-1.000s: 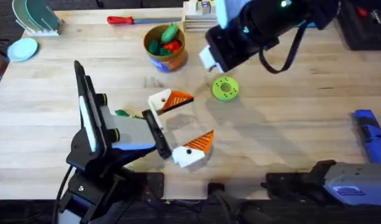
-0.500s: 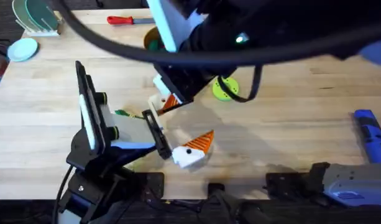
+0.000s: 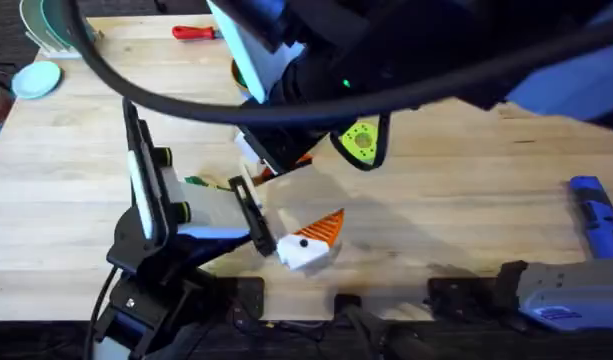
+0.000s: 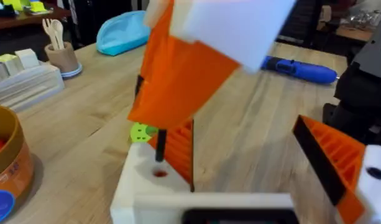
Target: Pick up the gripper from the table and insert it into the empty holder that is missing its gripper. Then pick up a screw, insert it into the mounting hole, and use the screwdriver to tighten it. Finally, clean up the table by picking up the vegetable and placing it into the bucket.
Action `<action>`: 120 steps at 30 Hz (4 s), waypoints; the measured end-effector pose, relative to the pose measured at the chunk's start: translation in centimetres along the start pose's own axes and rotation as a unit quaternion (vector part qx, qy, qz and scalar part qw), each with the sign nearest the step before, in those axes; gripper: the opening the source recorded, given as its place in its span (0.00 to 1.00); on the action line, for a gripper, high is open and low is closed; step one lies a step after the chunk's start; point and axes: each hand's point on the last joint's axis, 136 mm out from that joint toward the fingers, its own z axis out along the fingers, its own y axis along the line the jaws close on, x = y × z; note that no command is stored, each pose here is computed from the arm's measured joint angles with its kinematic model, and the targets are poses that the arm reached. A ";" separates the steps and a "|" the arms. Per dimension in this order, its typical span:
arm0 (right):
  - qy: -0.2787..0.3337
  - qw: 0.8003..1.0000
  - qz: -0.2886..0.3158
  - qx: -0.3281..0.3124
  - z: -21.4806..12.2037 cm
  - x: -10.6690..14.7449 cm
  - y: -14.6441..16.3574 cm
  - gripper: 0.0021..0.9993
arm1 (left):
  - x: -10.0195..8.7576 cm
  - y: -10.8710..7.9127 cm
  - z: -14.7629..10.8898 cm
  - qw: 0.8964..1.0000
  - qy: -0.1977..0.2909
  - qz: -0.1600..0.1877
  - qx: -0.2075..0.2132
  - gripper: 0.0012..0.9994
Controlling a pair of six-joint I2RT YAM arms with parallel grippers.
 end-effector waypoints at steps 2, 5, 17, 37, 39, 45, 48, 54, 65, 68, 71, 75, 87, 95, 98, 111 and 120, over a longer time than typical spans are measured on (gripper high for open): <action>0.002 1.000 0.001 -0.001 0.2 0.0 0.0 0.00 | 0.0 0.0 0.0 1.000 0.000 0.000 0.000 0.99; 0.008 1.000 0.001 -0.001 0.5 0.2 0.0 0.00 | 0.0 0.0 0.0 1.000 0.000 0.000 0.000 0.99; 0.028 1.000 0.001 0.003 1.6 0.8 -0.1 0.00 | 0.0 0.0 0.0 1.000 0.000 0.000 0.000 0.99; 0.039 0.999 0.004 0.026 2.0 0.9 -1.0 0.95 | 0.1 0.1 0.0 1.000 0.001 -0.014 -0.002 0.99; 0.031 0.999 0.005 0.020 0.9 0.8 -0.9 0.99 | 0.1 0.0 0.0 1.000 0.001 -0.012 0.000 0.99; 0.014 1.000 0.010 0.011 -4.4 2.1 -1.4 0.99 | 0.1 0.0 0.0 1.000 0.001 -0.012 0.000 0.99; -0.002 1.000 0.019 0.024 -7.7 3.1 -2.7 0.99 | 0.1 0.0 0.0 1.000 0.001 -0.012 0.000 0.99; -0.030 0.997 0.036 0.056 -12.8 5.7 -4.8 0.99 | 0.1 0.0 0.0 1.000 0.002 -0.012 0.000 0.99; -0.081 0.993 0.084 0.012 -13.8 14.5 -6.0 0.99 | 0.1 0.0 0.0 1.000 0.001 -0.011 -0.001 0.58; -0.098 0.991 0.084 -0.025 -14.5 16.5 -5.4 0.99 | 0.1 0.0 0.0 1.000 0.001 -0.011 -0.001 0.11; -0.115 0.989 0.080 -0.048 -15.4 17.6 -5.0 0.99 | 0.1 0.1 0.0 1.000 0.001 -0.009 -0.001 0.01; -0.130 0.987 0.078 -0.059 -16.1 17.9 -4.8 0.99 | 0.1 0.1 0.0 1.000 0.001 -0.008 -0.002 0.01; -0.074 0.975 0.132 0.164 -15.3 22.3 -12.8 0.99 | 0.1 0.1 0.0 1.000 0.001 -0.008 -0.002 0.01; -0.023 0.910 0.177 0.375 -16.0 26.7 -19.7 0.99 | 0.1 0.1 0.0 1.000 0.001 -0.009 -0.002 0.01; -0.038 0.886 0.202 0.415 -16.4 26.6 -21.0 0.99 | 0.1 0.1 0.0 1.000 0.001 -0.008 -0.002 0.01; -0.068 0.842 0.296 0.447 -14.6 25.3 -25.6 0.99 | 0.1 0.1 0.0 1.000 0.001 -0.008 -0.002 0.01; 0.010 0.839 0.365 0.404 -12.4 27.3 -30.4 0.99 | 0.1 0.1 0.0 1.000 0.001 -0.008 -0.002 0.01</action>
